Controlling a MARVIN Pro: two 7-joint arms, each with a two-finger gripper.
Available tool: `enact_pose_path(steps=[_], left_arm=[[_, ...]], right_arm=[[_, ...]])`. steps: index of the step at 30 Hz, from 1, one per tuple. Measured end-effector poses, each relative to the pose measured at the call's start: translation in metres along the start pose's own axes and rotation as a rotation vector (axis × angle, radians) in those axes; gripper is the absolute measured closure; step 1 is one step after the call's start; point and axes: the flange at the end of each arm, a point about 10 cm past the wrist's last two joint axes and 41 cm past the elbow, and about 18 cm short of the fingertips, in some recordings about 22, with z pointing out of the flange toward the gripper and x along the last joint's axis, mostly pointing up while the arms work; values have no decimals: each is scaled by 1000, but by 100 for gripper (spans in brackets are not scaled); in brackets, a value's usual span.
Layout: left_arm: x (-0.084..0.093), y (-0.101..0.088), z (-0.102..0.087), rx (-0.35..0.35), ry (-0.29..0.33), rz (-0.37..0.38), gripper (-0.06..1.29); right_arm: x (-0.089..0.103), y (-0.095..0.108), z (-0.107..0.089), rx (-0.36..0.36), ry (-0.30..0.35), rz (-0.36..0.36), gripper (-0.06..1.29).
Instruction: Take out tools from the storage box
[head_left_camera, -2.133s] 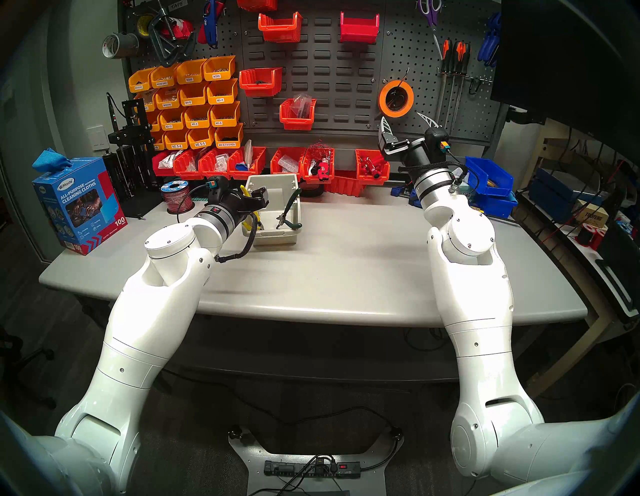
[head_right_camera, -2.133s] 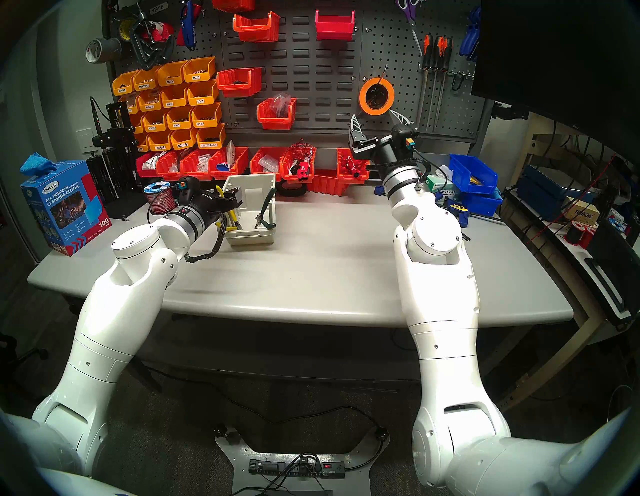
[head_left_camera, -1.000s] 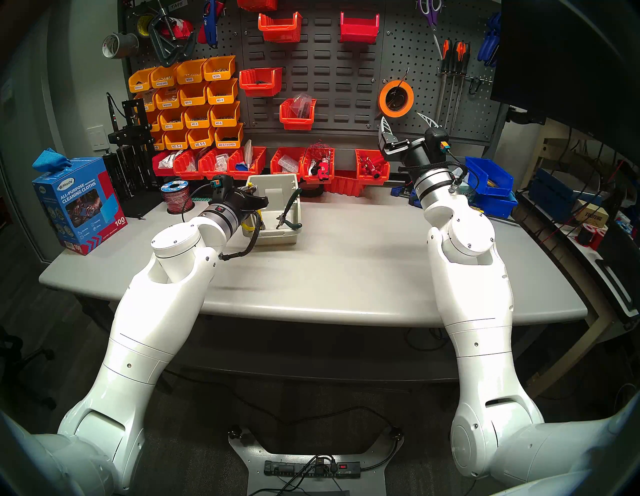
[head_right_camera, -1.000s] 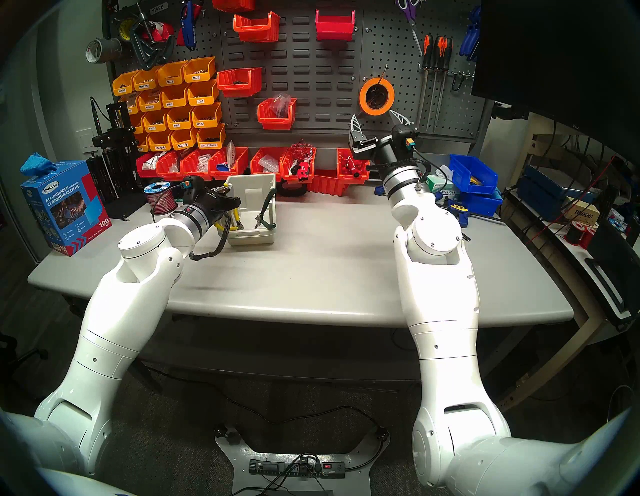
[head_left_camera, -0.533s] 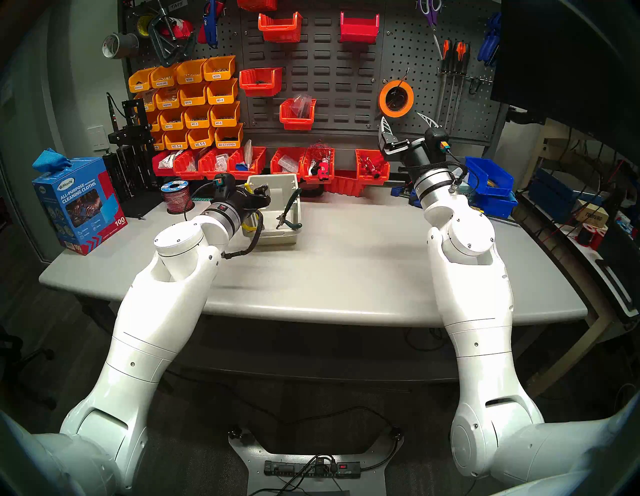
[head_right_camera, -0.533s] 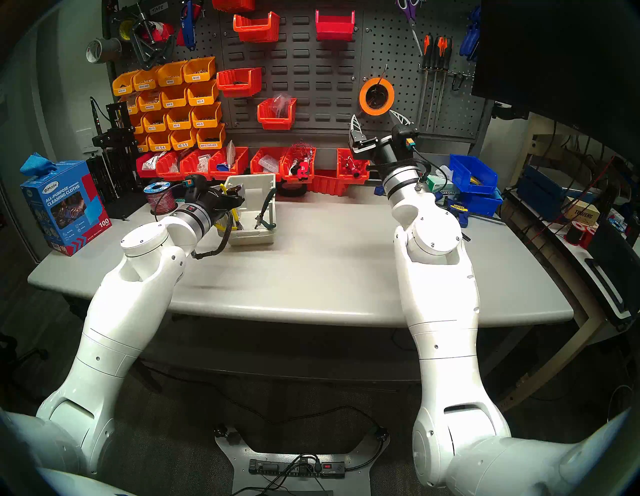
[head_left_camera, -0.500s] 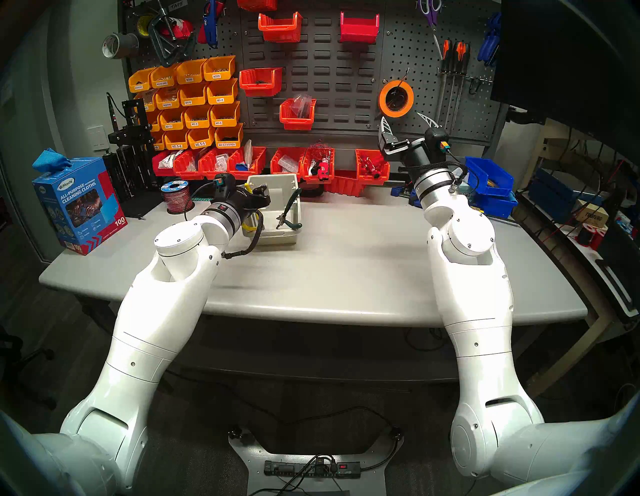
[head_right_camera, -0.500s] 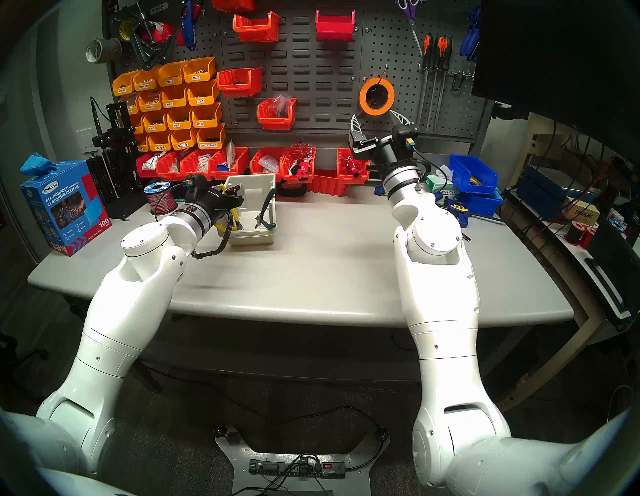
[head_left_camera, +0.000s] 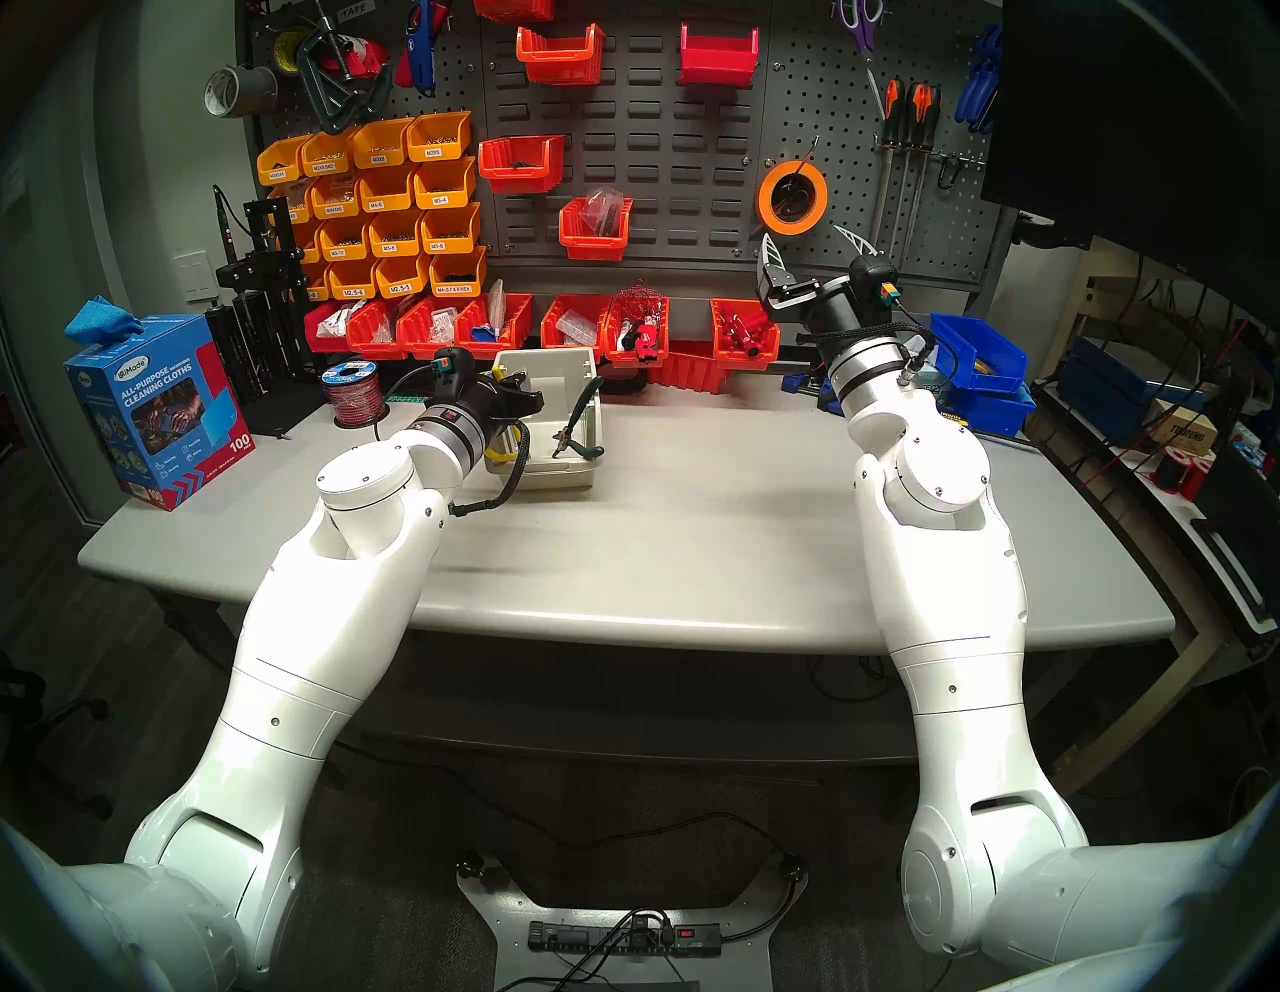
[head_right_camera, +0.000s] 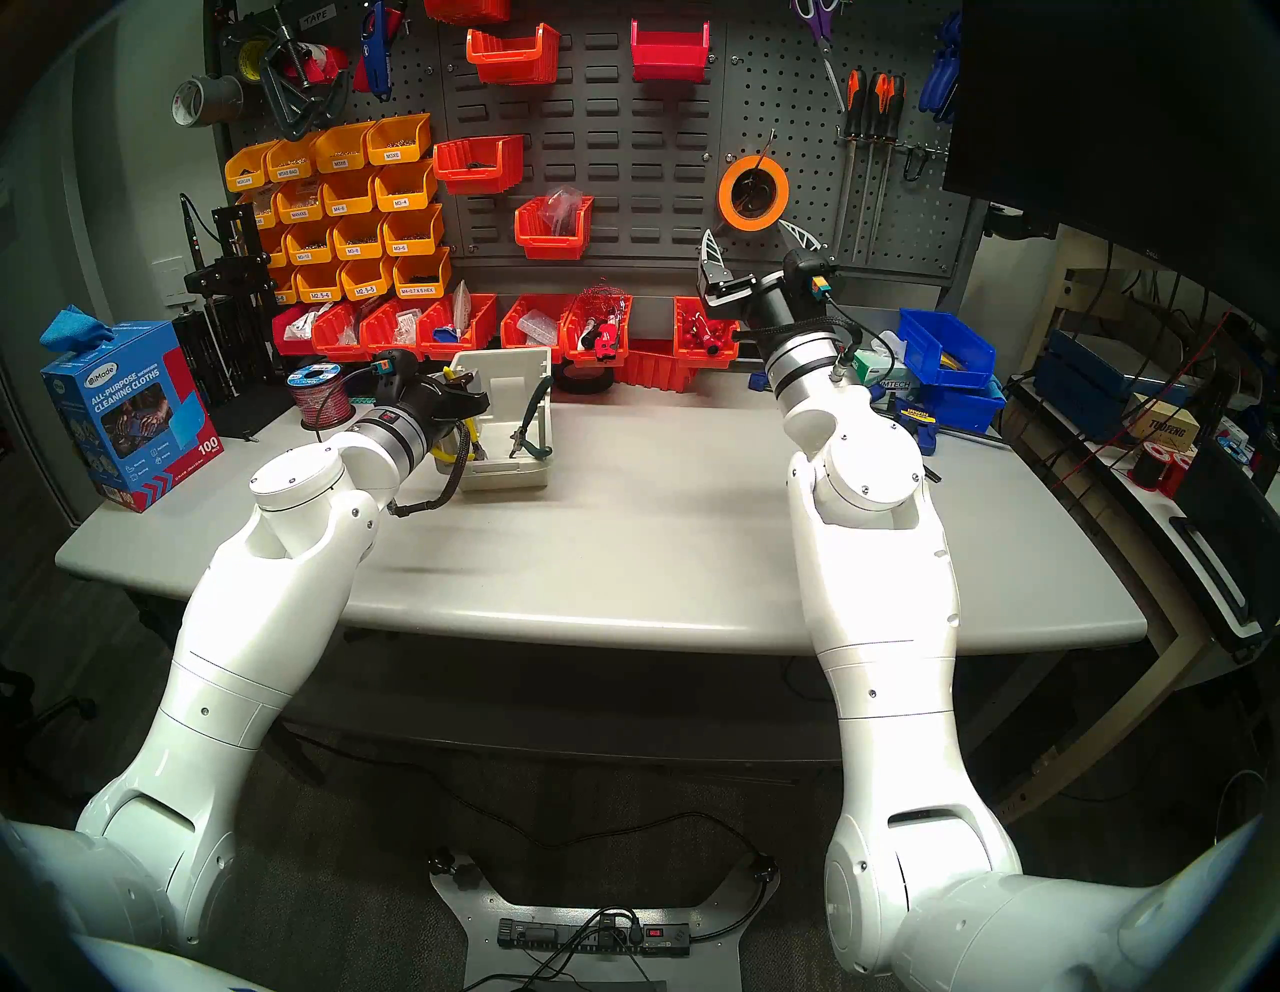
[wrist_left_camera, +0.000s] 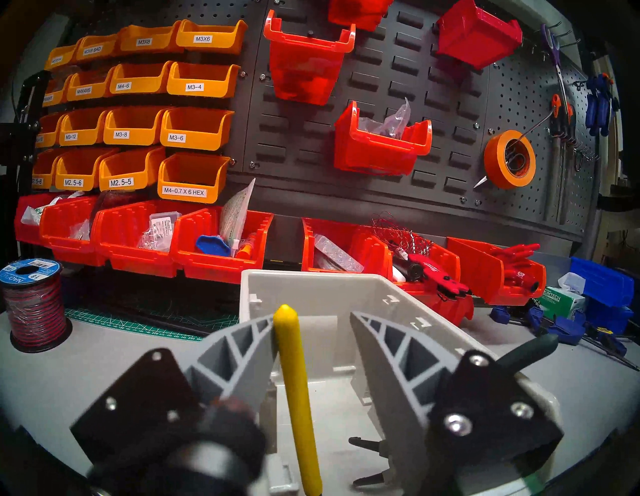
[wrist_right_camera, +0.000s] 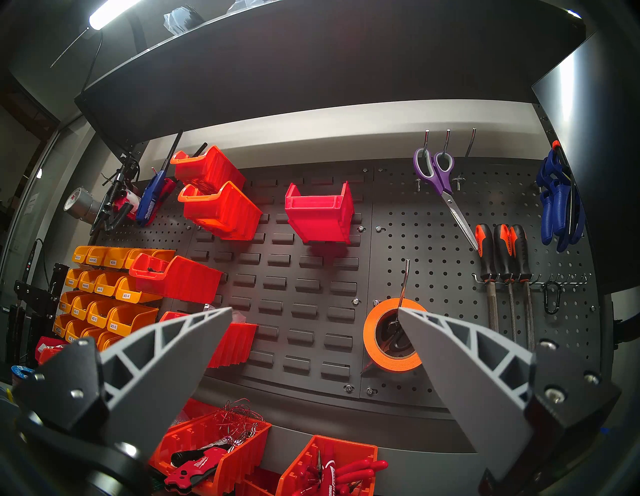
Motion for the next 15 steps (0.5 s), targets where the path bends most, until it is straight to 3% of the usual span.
enact_pose_path(steps=[4, 6, 7, 8, 15], left_arm=[[0, -1, 2, 0, 5, 1, 63], [0, 0, 3, -3, 7, 1, 78], [0, 0, 4, -4, 7, 1, 96], [-1, 0, 4, -5, 8, 1, 123], [-1, 1, 7, -9, 14, 2, 125]], right_arm=[[0, 0, 0, 0, 0, 0, -2], [0, 0, 0, 0, 0, 0, -2], [0, 0, 0, 0, 0, 0, -2], [0, 0, 0, 0, 0, 0, -2], [0, 0, 0, 0, 0, 0, -2]])
